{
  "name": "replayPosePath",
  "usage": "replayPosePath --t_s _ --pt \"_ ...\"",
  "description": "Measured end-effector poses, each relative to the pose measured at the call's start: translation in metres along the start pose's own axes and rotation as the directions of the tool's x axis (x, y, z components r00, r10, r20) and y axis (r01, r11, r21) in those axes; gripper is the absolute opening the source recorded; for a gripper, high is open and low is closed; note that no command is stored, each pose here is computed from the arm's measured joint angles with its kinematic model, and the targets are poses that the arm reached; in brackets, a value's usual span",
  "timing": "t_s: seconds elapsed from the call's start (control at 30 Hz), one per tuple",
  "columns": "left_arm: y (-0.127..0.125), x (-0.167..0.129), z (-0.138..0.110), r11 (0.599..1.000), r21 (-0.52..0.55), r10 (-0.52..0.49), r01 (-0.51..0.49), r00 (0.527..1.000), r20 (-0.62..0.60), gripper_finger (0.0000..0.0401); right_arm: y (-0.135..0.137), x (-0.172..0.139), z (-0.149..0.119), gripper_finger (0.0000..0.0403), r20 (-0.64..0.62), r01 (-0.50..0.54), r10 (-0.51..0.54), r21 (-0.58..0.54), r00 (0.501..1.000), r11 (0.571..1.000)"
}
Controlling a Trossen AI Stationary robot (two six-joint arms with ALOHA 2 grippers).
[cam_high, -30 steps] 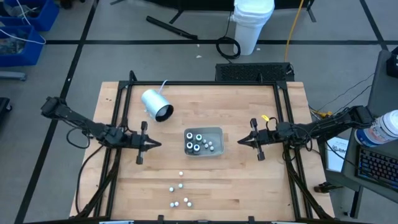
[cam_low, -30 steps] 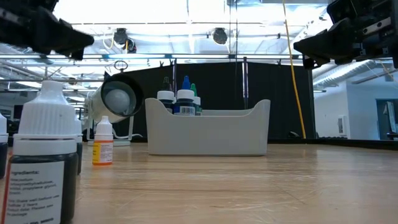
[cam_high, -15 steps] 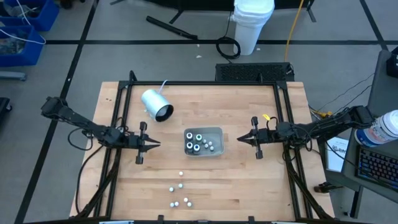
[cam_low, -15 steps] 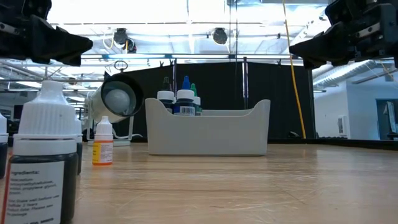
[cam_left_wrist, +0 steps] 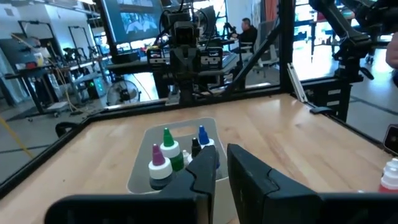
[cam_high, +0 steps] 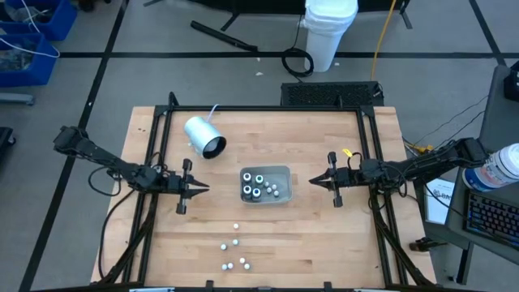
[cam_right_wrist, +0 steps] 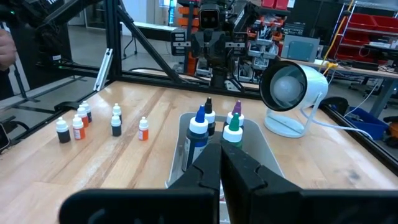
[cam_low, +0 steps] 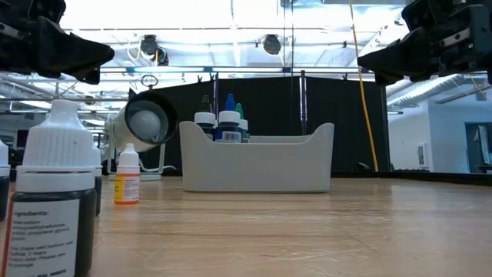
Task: Pick & Place food coloring
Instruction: Put the small black food coloring bottle into the gray bin
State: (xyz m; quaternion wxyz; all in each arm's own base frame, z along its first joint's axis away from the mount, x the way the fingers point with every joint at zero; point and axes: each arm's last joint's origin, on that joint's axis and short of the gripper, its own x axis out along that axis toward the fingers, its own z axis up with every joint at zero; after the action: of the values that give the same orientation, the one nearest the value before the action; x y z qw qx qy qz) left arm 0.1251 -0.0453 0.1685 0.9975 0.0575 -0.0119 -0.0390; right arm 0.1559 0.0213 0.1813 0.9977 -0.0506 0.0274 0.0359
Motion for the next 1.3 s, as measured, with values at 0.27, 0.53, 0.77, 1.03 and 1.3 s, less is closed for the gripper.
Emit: replayPosePath --t_s 0.27,0.53,0.77,1.03,1.3 --pt "0.0000 0.0000 0.0000 1.000 0.010 0.000 0.000 1.000 0.000 0.0049 0.0001 0.0001 -0.0001 0.0000 -0.001 -0.002 0.002 0.000 1.000 1.000" --pt "0.0000 0.0000 0.0000 1.000 0.011 0.000 0.000 1.000 0.000 0.0049 0.0001 0.0001 -0.0001 0.0000 0.000 -0.003 0.003 -0.005 1.000 1.000" --pt "0.0000 0.0000 0.0001 1.000 0.013 0.001 -0.001 1.000 0.001 0.0049 0.0001 0.0001 -0.0001 0.0000 0.000 -0.004 0.004 -0.004 1.000 1.000" --pt "0.0001 0.0000 0.0009 1.000 0.009 0.002 -0.002 1.000 0.009 0.0049 0.0030 -0.0001 0.0019 0.0000 0.026 -0.087 0.088 -0.012 0.996 0.996" --pt "0.0002 0.0000 0.0014 1.000 -0.007 0.003 -0.003 1.000 0.014 0.0049 0.0048 0.0053 0.0049 0.0000 0.077 -0.090 0.087 0.042 0.993 0.995"
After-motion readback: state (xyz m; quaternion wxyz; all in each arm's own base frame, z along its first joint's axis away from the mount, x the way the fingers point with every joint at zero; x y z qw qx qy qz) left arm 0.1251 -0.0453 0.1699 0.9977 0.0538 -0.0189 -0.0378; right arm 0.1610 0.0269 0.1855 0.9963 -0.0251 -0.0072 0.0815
